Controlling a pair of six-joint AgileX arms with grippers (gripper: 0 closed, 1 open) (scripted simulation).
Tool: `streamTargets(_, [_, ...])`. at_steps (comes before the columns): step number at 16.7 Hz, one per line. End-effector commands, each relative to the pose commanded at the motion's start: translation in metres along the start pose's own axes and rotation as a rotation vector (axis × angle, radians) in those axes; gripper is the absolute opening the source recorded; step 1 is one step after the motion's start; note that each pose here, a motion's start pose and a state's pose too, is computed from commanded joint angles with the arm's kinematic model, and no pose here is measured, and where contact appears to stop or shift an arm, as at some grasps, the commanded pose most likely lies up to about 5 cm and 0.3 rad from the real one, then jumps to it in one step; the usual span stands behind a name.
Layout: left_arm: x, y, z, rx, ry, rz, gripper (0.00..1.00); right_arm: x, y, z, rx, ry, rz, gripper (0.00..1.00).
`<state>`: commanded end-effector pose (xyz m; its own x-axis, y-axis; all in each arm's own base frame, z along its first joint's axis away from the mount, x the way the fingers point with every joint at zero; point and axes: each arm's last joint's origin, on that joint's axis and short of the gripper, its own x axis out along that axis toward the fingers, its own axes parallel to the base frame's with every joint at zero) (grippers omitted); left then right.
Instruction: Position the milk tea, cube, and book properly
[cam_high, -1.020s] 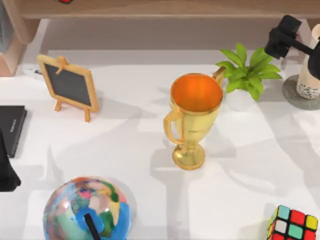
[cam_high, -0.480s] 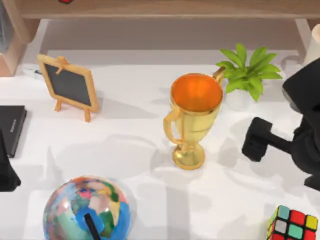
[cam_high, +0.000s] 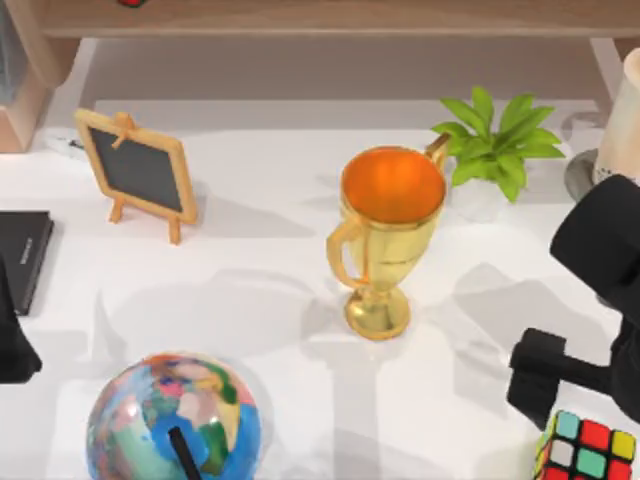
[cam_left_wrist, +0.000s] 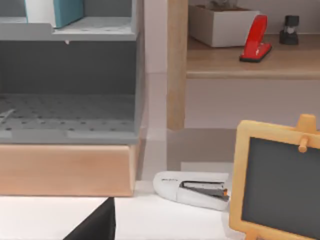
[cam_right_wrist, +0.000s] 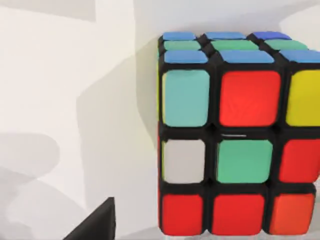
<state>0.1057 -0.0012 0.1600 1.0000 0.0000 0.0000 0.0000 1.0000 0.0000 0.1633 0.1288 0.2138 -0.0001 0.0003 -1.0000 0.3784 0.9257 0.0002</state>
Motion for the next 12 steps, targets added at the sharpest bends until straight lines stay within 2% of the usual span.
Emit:
streamTargets(6, [0.000, 0.000, 0.000, 0.000, 0.000, 0.000, 1.00, 0.004, 0.001, 0.001, 0.002, 0.000, -0.002, 1.00])
streamTargets(12, [0.000, 0.000, 0.000, 0.000, 0.000, 0.000, 1.00, 0.045, 0.003, 0.001, -0.001, 0.001, 0.002, 1.00])
